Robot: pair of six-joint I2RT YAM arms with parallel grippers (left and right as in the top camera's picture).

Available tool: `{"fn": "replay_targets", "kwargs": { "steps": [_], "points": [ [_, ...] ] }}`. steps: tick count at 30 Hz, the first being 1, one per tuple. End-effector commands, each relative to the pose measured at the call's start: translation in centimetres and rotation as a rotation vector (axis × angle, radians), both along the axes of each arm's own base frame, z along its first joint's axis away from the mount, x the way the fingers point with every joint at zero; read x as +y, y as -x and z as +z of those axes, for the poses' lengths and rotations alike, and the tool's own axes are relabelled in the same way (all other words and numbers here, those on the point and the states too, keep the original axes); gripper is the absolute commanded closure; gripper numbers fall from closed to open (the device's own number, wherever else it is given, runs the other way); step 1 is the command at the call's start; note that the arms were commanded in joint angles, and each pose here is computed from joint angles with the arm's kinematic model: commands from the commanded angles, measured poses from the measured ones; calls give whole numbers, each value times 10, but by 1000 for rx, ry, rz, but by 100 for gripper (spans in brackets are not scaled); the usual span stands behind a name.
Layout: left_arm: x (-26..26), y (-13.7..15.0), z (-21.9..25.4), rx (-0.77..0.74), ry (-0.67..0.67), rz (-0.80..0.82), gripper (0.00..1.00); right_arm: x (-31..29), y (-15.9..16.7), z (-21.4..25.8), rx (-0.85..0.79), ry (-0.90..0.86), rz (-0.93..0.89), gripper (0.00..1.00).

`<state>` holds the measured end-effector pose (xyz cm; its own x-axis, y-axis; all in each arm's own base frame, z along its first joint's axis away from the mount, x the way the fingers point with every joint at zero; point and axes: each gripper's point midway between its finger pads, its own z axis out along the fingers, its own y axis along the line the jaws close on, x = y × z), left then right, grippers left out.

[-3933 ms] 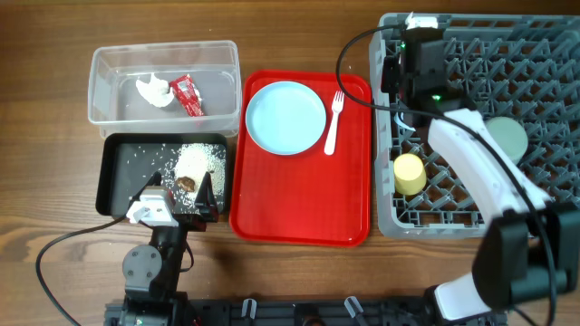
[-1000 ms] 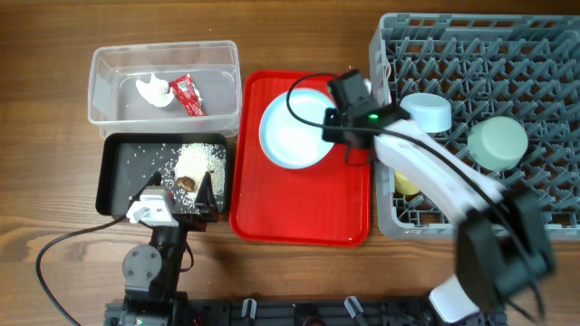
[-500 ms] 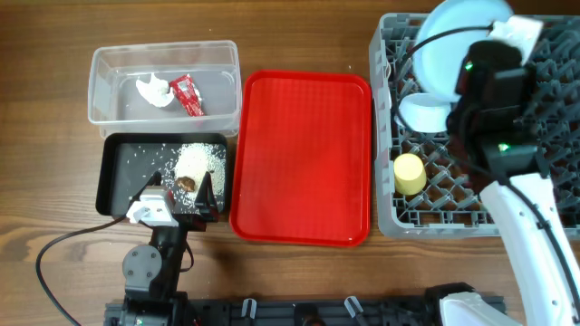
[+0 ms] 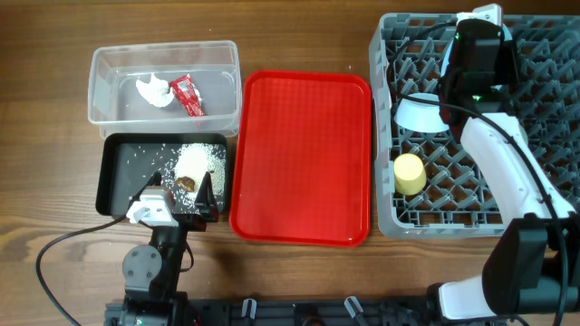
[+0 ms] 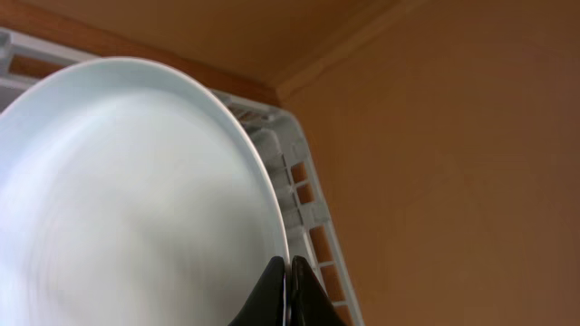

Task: Sort waste into correct bins and load items into the dishwasher rack
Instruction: 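Grasp the light-blue plate with the right gripper and lift it to the rack, then stand the light-blue plate upright in the back of the rack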

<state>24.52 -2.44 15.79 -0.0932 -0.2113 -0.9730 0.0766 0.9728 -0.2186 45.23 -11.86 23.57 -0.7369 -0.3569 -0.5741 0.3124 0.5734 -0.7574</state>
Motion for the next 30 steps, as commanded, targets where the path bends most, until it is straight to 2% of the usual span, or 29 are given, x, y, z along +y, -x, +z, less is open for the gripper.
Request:
{"fn": "replay_targets", "kwargs": {
  "steps": [1,2,3,4,7,13,15,17,19,23,24,26,27,30],
  "points": [
    [1,0,0,-5,-15,0,0,4,-6,16,-63,19,-4,91],
    [1,0,0,-5,-15,0,0,9,-7,21,-83,18,7,69],
    [1,0,0,-5,-15,0,0,15,-8,23,-88,17,20,58],
    [1,0,0,-5,-15,0,0,23,-8,24,-95,15,27,54],
    [1,0,0,-5,-15,0,0,59,-6,36,-147,-5,67,48],
    [1,0,0,-5,-15,0,0,139,20,61,-175,-81,246,48],
    [1,0,0,-5,-15,0,0,173,42,76,-223,-220,358,48],
    [1,0,0,-5,-15,0,0,181,53,83,-244,-328,418,47],
    [1,0,0,-5,-15,0,0,167,60,80,-249,-440,404,44],
    [1,0,0,-5,-15,0,0,92,53,34,-164,-666,270,39],
    [1,0,-1,-5,-15,0,0,67,49,20,-189,-801,211,39],
    [1,0,0,-5,-15,0,0,19,45,-7,-227,-1046,107,48],
    [1,0,0,-5,-15,0,0,-5,46,-21,-246,-1132,41,48],
    [1,0,0,-5,-15,0,0,-59,44,-65,-264,-1222,-86,48]
  ]
}}
